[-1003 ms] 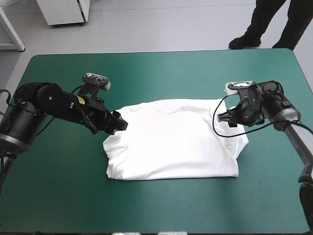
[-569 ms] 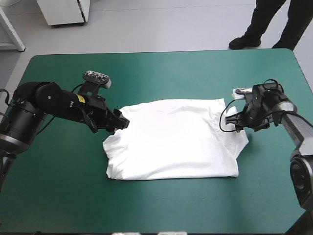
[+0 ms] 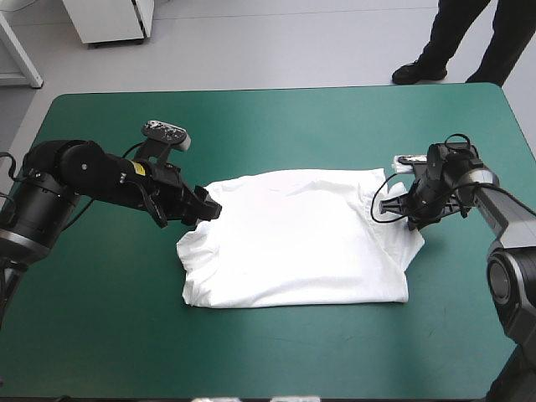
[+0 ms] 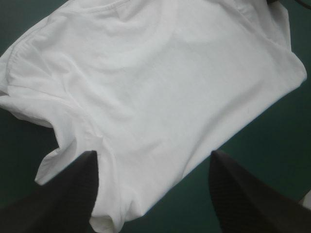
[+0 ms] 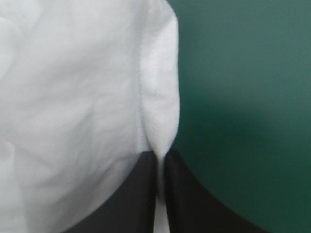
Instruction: Fold the cloth
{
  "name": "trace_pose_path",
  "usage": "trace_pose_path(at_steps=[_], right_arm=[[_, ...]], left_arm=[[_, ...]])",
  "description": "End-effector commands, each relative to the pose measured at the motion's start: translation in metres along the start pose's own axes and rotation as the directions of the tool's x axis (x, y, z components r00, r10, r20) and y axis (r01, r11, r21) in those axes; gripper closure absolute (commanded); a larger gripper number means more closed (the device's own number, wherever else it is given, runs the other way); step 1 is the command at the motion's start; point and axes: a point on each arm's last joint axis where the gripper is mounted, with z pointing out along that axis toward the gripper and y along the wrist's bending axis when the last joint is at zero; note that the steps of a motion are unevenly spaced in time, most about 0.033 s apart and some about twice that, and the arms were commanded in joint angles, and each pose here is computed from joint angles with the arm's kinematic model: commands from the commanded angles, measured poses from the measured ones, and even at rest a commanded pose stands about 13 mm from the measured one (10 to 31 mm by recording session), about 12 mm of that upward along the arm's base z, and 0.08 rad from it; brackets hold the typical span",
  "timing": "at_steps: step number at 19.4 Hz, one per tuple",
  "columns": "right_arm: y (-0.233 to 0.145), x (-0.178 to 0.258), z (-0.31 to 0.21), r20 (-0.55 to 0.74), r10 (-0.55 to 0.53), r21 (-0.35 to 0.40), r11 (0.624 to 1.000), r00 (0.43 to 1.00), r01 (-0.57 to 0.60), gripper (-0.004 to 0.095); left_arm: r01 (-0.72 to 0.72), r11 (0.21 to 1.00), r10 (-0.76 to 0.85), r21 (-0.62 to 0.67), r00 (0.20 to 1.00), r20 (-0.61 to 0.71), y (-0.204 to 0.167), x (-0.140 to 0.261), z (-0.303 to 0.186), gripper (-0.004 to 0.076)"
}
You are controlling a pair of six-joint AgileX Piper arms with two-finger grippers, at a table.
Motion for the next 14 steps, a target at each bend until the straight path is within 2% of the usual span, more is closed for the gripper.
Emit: trace_pose_path(at_steps=[1,6,8,11,14], right_arm=[[0.002,-0.003,-0.003,0.03,0.01,-0.029,1.0,1.0,-0.009,0.0921],[0.006,-0.008,-0.05,0.116,0.01,-0.061,0.998,0.993,-0.003,0.092],[0.01,-0.009,-0.072,0.148,-0.003,-0.1,0.995,0.989,0.018,0.092],[0.03,-0.008,-0.098,0.197,-0.066,-0.135,0.986,0.978,0.093,0.0921],[0.065,-0.006,-0.096,0.2,-0.153,-0.178,0.966,0.968,0.189,0.0921]], left_arm=[[-0.02,0.999,0.017,0.027,0.994,0.105,-0.012,-0.007,-0.02,0.0249],[-0.035,0.999,0.031,0.028,0.992,0.122,-0.015,-0.009,-0.029,0.0249],[-0.036,0.999,0.033,0.028,0.992,0.124,-0.016,-0.009,-0.031,0.0249],[-0.039,0.999,0.035,0.029,0.992,0.119,-0.016,-0.008,-0.031,0.0249],[-0.045,0.999,0.042,0.028,0.992,0.119,-0.016,-0.008,-0.031,0.0249]])
